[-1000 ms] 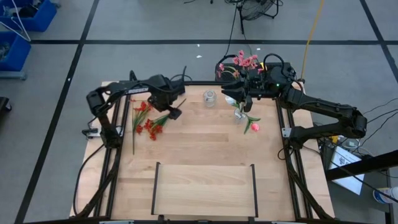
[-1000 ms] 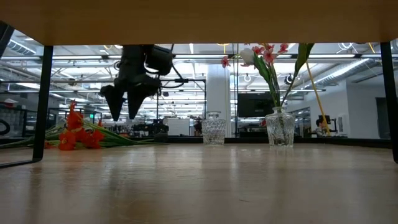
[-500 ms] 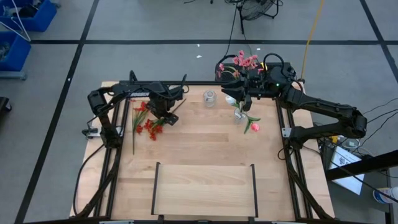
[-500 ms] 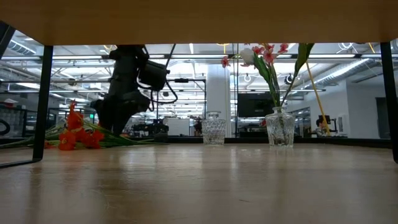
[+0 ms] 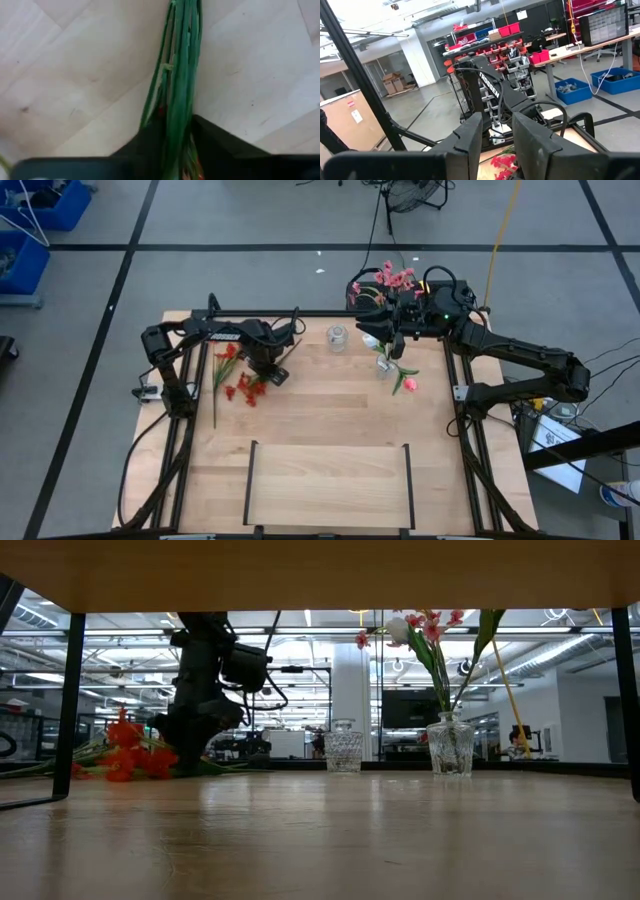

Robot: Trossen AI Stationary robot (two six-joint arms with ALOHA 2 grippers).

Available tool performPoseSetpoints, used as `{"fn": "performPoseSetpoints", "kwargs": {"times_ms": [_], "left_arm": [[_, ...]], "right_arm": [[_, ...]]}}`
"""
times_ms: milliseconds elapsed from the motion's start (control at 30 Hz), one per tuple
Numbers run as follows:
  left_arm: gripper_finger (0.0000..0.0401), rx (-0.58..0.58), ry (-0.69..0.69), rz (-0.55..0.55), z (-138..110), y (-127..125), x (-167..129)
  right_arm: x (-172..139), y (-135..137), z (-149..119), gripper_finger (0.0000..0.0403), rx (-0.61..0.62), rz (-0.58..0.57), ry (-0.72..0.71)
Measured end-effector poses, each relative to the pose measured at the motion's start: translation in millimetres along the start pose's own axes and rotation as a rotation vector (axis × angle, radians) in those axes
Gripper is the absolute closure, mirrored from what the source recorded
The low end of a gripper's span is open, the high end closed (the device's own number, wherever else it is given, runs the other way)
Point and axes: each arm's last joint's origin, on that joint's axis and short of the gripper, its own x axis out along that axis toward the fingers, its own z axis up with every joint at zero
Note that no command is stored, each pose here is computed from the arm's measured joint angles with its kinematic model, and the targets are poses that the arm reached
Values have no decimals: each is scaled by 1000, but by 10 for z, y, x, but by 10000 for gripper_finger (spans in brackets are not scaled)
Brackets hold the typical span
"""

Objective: Pick and place flowers into a vace then onto a shelf
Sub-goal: Put the right red flowers into the left transparent vase

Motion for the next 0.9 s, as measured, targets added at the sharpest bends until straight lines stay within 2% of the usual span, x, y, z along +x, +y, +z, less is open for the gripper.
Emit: {"fn": "performPoseSetpoints", "kwargs": {"times_ms": [100,167,367,500,600,700,900], "left_arm": [[368,4,8,-3,-8,-3,-2],[388,-6,19,4,-23,-1,-6],[372,3,36,-35,-73,-4,-80],[386,17,-2,-54,-140,1,-236],[392,36,-59,-85,-199,1,-401],[382,56,-111,-121,-239,-13,-586],[392,89,-218,-255,-194,-110,-1029]], "right_arm": [[0,0,-3,303,0,0,1],[0,-2,-6,303,2,-2,5],[1,-5,-12,303,4,-4,10],[1,-5,-12,303,-12,-4,10],[1,-4,-12,303,-15,-3,10],[1,-5,-11,303,-22,-4,10],[1,-4,-12,303,-48,-3,10]]}}
